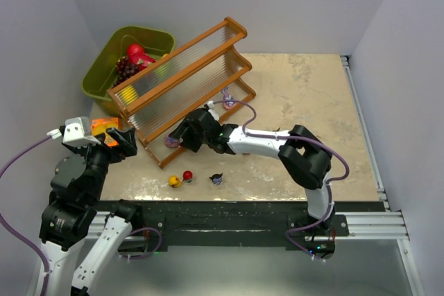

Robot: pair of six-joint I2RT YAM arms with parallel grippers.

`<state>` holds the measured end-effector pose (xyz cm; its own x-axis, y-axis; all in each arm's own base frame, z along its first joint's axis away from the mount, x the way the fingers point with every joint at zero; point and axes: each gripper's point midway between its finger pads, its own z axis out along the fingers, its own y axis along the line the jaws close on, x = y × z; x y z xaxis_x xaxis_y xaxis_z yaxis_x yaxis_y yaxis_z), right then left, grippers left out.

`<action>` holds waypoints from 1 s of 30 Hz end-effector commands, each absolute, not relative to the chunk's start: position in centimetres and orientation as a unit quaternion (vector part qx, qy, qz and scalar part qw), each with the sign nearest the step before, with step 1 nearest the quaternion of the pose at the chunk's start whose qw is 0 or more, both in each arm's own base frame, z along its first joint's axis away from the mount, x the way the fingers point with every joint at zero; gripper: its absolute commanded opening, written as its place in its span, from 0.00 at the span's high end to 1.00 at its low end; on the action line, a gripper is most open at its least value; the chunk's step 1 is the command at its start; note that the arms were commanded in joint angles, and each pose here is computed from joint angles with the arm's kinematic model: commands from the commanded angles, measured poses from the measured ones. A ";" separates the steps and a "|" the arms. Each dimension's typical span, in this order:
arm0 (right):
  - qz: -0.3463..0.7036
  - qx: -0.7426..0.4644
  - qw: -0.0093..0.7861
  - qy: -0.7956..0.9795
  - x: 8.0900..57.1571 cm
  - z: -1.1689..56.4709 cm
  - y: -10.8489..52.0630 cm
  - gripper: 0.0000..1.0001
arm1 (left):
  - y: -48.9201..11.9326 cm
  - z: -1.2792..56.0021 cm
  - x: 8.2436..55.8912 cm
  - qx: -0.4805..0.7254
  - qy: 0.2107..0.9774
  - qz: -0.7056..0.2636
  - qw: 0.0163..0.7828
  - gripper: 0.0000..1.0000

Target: Place and organize the plastic toys onto the shelf

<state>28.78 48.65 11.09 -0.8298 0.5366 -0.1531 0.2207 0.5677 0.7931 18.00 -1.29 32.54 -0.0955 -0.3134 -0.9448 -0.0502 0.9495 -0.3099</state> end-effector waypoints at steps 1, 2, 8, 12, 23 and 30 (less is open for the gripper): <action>0.477 0.197 0.242 0.822 28.4 17.6 47.8 0.38 | -0.9 33.7 17.9 -0.125 0.721 -0.094 0.676 0.00; 0.477 0.195 0.246 0.821 28.4 18.0 47.5 0.35 | -0.9 33.6 18.0 -0.125 0.722 -0.093 0.674 0.00; 0.479 0.172 0.286 0.812 27.3 20.2 44.5 0.24 | -0.9 33.6 18.1 -0.127 0.724 -0.092 0.672 0.00; 0.458 0.159 0.310 0.818 25.9 19.3 41.0 0.12 | -0.8 33.7 17.9 -0.129 0.722 -0.091 0.673 0.00; 0.335 0.073 0.446 0.827 22.7 19.6 27.3 0.01 | -0.9 32.0 17.2 -0.140 0.727 -0.105 0.664 0.00; 0.240 -0.042 0.449 0.860 20.9 17.8 25.2 0.16 | -1.8 31.3 17.3 -0.161 0.713 -0.151 0.666 0.00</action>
